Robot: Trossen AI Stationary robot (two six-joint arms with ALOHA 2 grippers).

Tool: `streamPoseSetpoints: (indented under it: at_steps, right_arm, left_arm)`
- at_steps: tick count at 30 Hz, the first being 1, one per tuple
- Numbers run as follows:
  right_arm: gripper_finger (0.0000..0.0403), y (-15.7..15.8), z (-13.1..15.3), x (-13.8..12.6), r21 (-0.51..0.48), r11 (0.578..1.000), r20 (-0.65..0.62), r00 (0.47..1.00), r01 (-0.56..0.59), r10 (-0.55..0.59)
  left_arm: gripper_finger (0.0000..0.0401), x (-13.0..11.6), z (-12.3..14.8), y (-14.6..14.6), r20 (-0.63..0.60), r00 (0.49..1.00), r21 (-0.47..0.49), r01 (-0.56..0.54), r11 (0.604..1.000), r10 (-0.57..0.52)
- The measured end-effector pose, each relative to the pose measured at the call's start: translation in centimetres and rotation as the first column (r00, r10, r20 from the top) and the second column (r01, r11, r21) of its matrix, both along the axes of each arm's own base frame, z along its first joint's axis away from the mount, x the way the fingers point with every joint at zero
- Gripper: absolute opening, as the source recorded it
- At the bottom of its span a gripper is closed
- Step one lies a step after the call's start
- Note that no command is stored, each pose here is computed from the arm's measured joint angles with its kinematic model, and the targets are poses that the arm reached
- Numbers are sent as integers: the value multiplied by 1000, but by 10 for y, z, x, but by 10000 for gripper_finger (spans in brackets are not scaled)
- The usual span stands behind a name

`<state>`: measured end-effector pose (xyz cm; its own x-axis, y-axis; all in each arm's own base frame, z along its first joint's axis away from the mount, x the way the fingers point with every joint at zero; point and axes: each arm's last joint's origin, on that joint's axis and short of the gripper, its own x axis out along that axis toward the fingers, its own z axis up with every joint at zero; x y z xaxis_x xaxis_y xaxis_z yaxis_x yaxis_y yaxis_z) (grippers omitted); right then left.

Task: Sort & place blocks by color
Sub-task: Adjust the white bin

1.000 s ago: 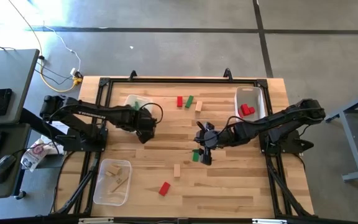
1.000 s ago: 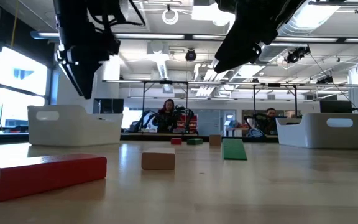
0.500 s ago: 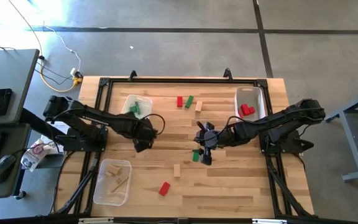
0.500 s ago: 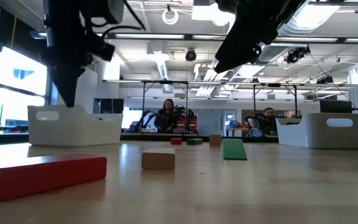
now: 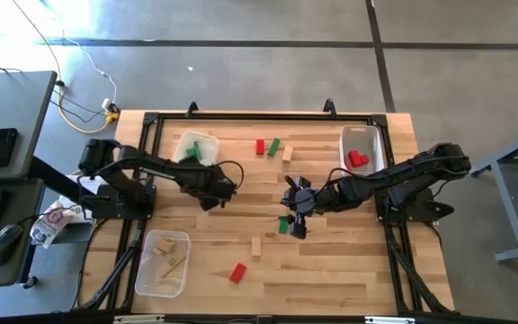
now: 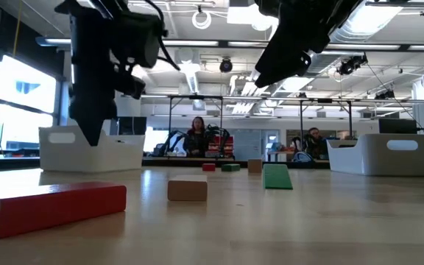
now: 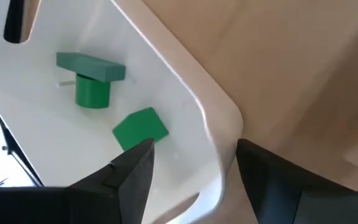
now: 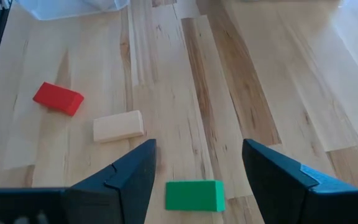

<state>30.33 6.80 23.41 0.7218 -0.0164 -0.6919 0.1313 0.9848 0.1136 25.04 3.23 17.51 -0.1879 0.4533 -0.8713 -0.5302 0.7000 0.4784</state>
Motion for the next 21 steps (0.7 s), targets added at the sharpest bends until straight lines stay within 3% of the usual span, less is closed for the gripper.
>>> streamPoseSetpoints:
  at_steps: [8,21]
  right_arm:
    - [226,0,0,-1,-3,1000,-7,1000,-1,1]
    - [226,0,-1,-1,-4,1000,-15,1000,-1,1]
  left_arm:
    - [214,3,-10,26,-14,998,98,-56,994,58]
    - [214,-5,-8,74,3,992,116,-128,985,128]
